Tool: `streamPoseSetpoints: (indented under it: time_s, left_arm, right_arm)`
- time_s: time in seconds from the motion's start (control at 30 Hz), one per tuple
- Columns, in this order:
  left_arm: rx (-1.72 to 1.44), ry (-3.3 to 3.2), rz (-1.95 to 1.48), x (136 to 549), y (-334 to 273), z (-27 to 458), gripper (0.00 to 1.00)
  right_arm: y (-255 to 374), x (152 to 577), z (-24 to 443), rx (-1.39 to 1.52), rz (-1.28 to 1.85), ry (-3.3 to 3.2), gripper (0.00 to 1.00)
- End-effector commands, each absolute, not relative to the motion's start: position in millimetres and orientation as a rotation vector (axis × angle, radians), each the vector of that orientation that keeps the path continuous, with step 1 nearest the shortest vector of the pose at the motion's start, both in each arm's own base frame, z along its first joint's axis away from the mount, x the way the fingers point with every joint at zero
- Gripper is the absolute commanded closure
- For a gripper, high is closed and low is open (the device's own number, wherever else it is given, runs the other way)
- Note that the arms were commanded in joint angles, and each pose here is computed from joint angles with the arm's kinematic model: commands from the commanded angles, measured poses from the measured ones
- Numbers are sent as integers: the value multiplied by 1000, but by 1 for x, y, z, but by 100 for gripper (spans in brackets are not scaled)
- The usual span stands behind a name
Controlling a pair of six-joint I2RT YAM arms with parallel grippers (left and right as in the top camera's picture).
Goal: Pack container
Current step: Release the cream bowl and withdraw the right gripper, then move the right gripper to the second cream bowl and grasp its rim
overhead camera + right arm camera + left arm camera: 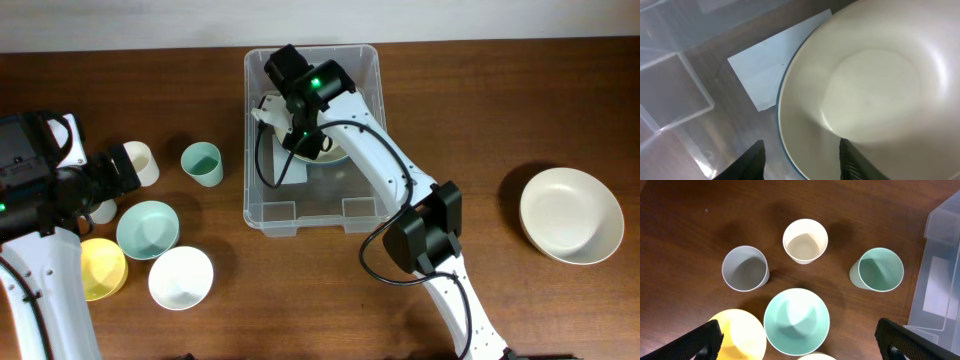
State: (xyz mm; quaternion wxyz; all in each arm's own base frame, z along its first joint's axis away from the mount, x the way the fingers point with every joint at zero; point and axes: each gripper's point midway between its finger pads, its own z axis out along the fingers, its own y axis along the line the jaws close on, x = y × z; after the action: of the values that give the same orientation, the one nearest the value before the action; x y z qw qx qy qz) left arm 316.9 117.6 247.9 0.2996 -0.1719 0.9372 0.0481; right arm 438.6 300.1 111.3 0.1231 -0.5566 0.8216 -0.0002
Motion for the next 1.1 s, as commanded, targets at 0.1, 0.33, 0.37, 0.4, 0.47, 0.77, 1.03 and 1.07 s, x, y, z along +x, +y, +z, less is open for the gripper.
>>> streamPoseSetpoints:
  time_s: [0.1,0.33,0.37,0.4,0.47,0.77,1.03,1.07]
  left_arm:
    - [-469,2471,115,318,118,253,1]
    - [-469,2471,115,317,118,253,0]
    - [-469,2470,115,318,118,253,0]
    - [-469,2471,114,318,118,253,0]
    - [-469,2471,114,318,118,253,0]
    - [-469,2471,115,317,118,253,0]
    - [-469,2471,115,317,118,253,1]
    - [-469,2471,115,317,118,253,0]
  right_arm:
    - [301,450,170,-1391,-18,2364,57]
    - [183,507,288,-219,-340,2350,59]
    - [155,506,297,-5,-341,2345,61]
    - [141,505,299,87,-330,2350,61]
    - [78,488,289,462,-296,2421,62]
    - [-44,480,254,914,-39,2553,70]
    - [-82,456,295,857,-58,2496,68]
    - [-81,452,299,840,-62,2501,68]
